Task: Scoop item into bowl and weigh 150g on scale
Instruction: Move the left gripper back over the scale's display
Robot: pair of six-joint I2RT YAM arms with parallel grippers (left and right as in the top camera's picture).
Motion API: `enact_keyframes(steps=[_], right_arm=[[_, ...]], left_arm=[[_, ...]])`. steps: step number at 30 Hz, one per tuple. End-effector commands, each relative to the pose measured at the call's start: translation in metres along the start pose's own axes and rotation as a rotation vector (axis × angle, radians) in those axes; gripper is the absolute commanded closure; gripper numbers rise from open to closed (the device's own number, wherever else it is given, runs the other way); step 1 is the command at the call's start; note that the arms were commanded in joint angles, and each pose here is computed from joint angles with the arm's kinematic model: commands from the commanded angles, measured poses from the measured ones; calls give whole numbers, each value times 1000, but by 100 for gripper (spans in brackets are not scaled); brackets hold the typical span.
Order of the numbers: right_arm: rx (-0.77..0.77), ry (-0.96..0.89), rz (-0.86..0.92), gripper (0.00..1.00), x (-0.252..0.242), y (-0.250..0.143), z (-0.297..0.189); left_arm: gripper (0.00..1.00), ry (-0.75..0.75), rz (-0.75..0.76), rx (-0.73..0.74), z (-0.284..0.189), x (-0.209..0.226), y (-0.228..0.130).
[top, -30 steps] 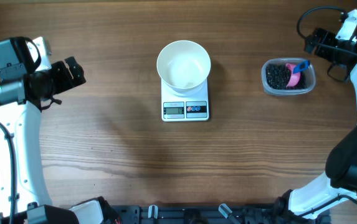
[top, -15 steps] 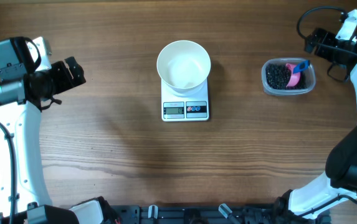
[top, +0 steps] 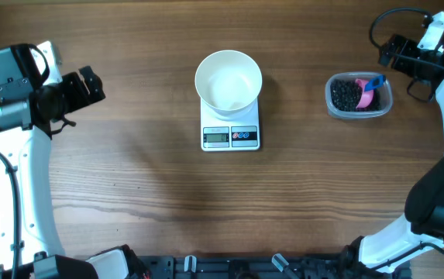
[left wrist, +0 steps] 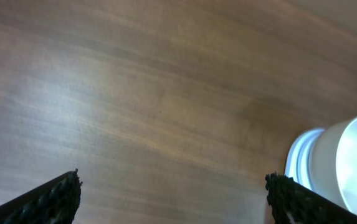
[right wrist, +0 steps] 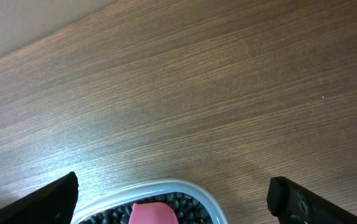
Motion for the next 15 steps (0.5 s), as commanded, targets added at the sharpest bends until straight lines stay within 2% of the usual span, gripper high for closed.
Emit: enact_keyframes(steps=[1,2,3,5,8,9,10,13,15], right_arm=[[32,-6,14,0,-1,-8,11],[32,-6,14,0,-1,-8,11],[32,-6,15,0,-1,-8,11],[32,-6,14,0,-1,-8,11],[32,-7,15,0,-1,-9,11],[32,-7,14,0,-1,-9,11],[32,-7,14,0,-1,-9,11],[32,-6,14,0,-1,-8,11],[32,-6,14,0,-1,-8,11]], left_arm=[[0,-18,-13,-11,1,-1,4],[0,-130,0,0,-1,-16,4],[0,-316,58,57,-4,-40,-4],[0,-481,201,147,-4,-65,-25],[0,-523,517,320,-5,-78,-81],[0,-603,669,358,-12,-92,-101],[0,-680,902,390,-18,-112,-129],[0,-612,1129,454,-17,-135,-168],[0,-590,1218,469,-19,-144,-184]])
Point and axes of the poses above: each gripper's point midway between its finger pads, its own z axis out along the fingers, its own x axis along the line the jaws close on, y = z × x, the point moved 4 cm from there along -z, back along the fingers, and after that the axes turned 12 degrees about -z, right-handed, at the moved point
